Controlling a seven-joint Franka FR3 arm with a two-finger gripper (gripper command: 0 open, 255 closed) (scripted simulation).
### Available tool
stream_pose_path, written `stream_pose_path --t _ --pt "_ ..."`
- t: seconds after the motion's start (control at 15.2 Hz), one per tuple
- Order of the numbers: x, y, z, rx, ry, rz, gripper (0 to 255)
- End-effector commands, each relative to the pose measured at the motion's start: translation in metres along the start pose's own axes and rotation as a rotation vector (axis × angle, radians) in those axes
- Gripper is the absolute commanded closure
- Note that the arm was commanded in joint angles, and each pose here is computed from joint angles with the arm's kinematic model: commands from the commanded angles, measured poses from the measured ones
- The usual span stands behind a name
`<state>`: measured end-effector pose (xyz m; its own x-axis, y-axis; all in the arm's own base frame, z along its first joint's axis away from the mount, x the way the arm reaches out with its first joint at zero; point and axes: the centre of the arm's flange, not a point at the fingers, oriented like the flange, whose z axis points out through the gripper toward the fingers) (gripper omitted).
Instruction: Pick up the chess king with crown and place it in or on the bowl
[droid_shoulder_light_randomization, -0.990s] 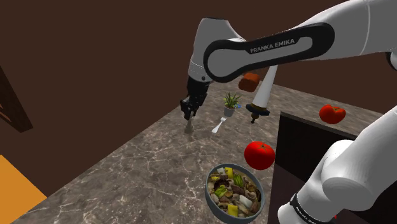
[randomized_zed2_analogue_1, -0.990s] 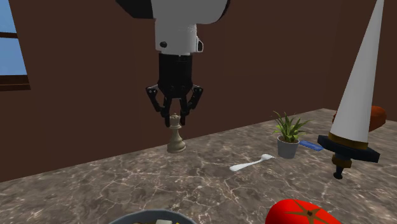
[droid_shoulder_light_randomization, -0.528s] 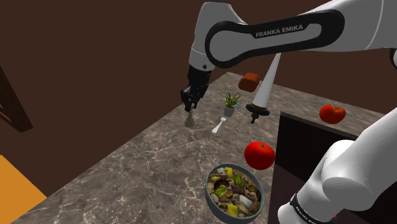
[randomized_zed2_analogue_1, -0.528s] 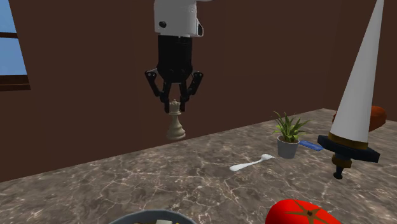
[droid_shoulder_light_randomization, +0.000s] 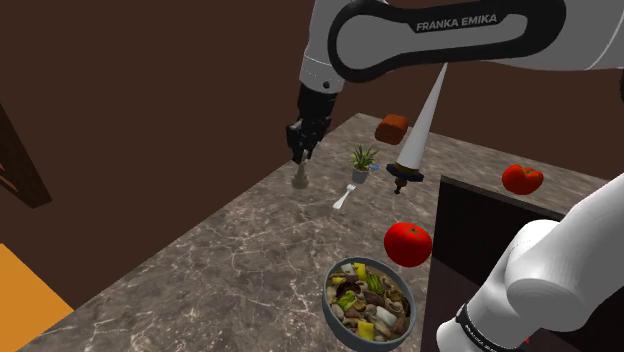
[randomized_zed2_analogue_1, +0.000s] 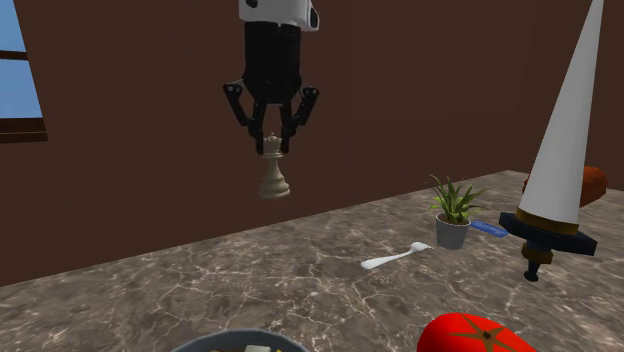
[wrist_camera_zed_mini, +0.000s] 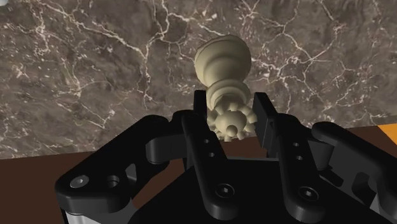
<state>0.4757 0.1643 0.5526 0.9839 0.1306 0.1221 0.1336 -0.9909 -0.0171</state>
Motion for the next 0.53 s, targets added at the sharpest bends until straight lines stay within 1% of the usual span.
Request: stream_pose_path --t 0.0,0.46 --pt "-0.019 -0.007 -0.006 0.000 0.000 0.000 255" --pt "-0.103 -0.041 -0.026 0.000 0.000 0.000 255"
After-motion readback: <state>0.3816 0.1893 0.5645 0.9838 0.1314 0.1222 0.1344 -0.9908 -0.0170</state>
